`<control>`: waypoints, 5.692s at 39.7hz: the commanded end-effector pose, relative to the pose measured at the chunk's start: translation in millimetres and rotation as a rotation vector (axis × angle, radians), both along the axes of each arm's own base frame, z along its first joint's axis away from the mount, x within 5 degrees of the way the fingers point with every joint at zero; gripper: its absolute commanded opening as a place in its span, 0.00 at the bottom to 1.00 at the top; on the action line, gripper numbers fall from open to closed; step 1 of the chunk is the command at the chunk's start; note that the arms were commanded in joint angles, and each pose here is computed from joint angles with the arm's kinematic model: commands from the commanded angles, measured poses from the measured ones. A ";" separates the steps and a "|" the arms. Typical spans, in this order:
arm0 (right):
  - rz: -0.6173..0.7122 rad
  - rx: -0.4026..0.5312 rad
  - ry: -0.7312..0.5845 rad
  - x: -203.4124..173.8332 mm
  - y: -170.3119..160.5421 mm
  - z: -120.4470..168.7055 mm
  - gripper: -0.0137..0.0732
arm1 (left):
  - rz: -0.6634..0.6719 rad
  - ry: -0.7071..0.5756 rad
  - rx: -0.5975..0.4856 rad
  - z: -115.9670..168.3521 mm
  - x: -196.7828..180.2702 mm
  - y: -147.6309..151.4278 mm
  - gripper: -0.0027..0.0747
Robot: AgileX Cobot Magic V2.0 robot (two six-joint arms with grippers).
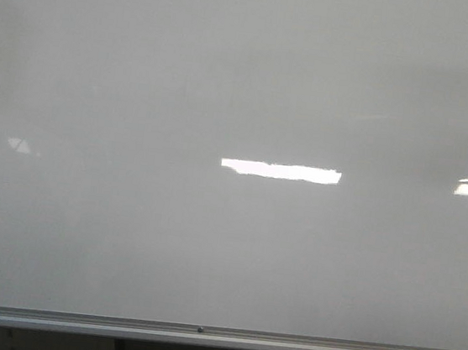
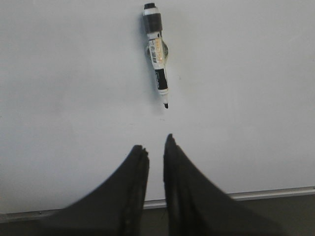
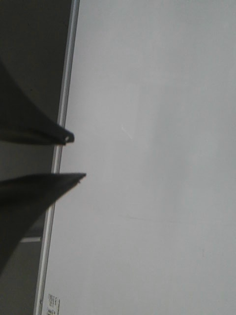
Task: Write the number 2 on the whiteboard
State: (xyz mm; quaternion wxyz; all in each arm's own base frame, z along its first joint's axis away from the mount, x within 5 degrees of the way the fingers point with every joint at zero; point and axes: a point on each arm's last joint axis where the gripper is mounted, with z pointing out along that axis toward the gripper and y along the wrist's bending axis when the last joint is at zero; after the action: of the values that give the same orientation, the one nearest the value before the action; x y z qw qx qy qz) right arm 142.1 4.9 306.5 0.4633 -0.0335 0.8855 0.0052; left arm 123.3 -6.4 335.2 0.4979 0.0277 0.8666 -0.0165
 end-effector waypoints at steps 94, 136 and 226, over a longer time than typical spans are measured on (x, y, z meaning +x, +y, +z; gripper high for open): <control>-0.002 -0.008 -0.116 8.4 -0.3 21.2 0.86 | -0.004 0.054 -0.036 -76.8 199.0 -21.4 0.09; 0.928 -0.249 0.157 23.7 106.8 75.1 0.86 | -1.175 0.231 0.281 15.4 61.2 -148.4 0.09; 0.563 -0.124 0.039 34.2 74.5 105.5 0.22 | -0.869 0.170 0.171 57.0 41.9 -97.6 0.71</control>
State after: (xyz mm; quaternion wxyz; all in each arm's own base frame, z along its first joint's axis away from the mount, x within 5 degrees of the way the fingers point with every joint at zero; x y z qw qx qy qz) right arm 183.1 94.0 396.8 0.3488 -0.3652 0.8594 0.0801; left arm 174.6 -113.5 378.2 0.3212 0.4640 0.8120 -0.1487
